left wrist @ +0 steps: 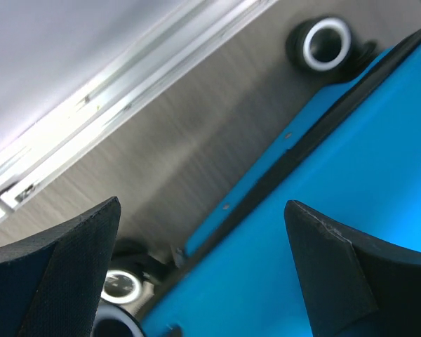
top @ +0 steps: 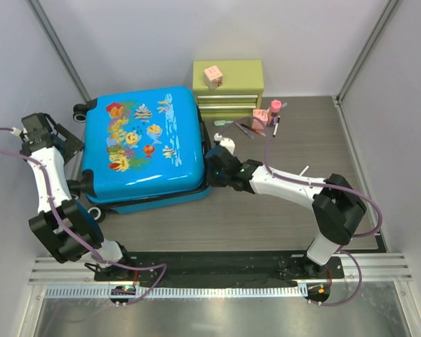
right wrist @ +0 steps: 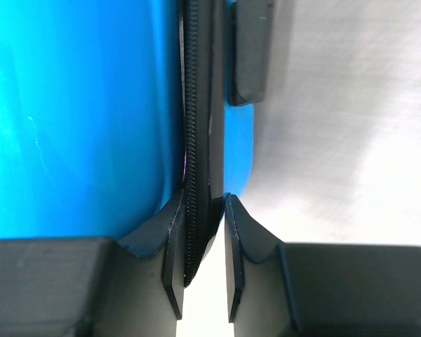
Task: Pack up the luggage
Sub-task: Zip the luggage at the center of the board.
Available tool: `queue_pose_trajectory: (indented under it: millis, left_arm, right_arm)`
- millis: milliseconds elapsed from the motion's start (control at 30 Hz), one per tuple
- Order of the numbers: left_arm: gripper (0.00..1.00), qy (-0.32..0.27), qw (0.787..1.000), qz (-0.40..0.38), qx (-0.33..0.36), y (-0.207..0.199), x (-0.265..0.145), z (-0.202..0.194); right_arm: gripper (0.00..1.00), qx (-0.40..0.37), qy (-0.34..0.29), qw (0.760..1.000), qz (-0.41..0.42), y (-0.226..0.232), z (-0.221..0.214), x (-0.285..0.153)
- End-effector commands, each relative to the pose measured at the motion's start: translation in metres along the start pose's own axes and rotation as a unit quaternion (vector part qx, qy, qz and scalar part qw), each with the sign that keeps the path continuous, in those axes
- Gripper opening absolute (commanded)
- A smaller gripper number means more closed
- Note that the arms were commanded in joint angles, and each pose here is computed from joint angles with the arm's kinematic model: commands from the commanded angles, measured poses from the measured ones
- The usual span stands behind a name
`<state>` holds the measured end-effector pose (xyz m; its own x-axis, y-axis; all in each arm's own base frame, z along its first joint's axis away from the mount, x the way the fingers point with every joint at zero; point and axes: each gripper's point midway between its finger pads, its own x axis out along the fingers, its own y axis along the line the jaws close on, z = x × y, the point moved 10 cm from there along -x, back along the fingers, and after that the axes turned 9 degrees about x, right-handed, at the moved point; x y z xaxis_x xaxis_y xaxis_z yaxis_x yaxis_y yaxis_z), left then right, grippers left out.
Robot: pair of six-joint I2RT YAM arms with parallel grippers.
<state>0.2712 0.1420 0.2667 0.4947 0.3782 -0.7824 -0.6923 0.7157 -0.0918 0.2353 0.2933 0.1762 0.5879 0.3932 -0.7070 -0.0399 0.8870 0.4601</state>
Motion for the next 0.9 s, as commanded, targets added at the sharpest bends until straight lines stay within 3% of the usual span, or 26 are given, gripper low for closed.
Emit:
queue_pose_trajectory:
  millis: [0, 33, 100, 133, 233, 333, 433, 533, 733, 867]
  left_arm:
    - [1.0, 0.025, 0.998, -0.053, 0.011, -0.016, -0.009, -0.001]
    - [1.0, 0.025, 0.998, -0.053, 0.011, -0.017, -0.008, 0.0]
    - [1.0, 0.027, 0.998, -0.051, 0.013, -0.018, -0.005, 0.003]
    - [1.0, 0.03, 0.998, -0.05, 0.016, -0.017, -0.003, 0.003]
    - [1.0, 0.032, 0.999, -0.033, 0.024, -0.016, 0.001, 0.008]
    - [1.0, 0.03, 0.999, -0.032, 0.025, -0.017, -0.001, 0.012]
    - [1.0, 0.019, 0.999, -0.037, 0.025, -0.017, -0.01, 0.015]
    - [1.0, 0.009, 0.999, -0.045, 0.024, -0.017, -0.017, 0.015]
    - [1.0, 0.002, 0.998, -0.051, 0.021, -0.016, -0.029, 0.015]
    - [1.0, -0.033, 0.998, -0.059, 0.014, -0.018, -0.051, 0.027]
  right_arm:
    - [0.05, -0.052, 0.223, 0.966, 0.12, 0.035, -0.102, -0.034]
    - [0.07, -0.055, 0.226, 0.965, 0.118, 0.034, -0.106, -0.037]
    - [0.22, -0.054, 0.225, 0.964, 0.13, 0.036, -0.106, -0.051]
    - [0.47, -0.056, 0.222, 0.966, 0.122, 0.029, -0.106, -0.055]
    - [0.77, -0.081, 0.18, 0.974, 0.115, 0.015, -0.087, -0.085]
    - [0.87, -0.072, 0.13, 0.985, 0.089, -0.016, -0.05, -0.114]
    - [0.88, -0.041, 0.069, 0.994, 0.069, -0.056, -0.004, -0.133]
    - [0.86, -0.008, 0.054, 0.997, 0.045, -0.086, 0.025, -0.123]
    - [0.8, -0.014, 0.075, 0.988, 0.131, -0.079, 0.041, -0.093]
    - [0.78, -0.001, 0.074, 0.98, 0.183, -0.07, 0.043, -0.088]
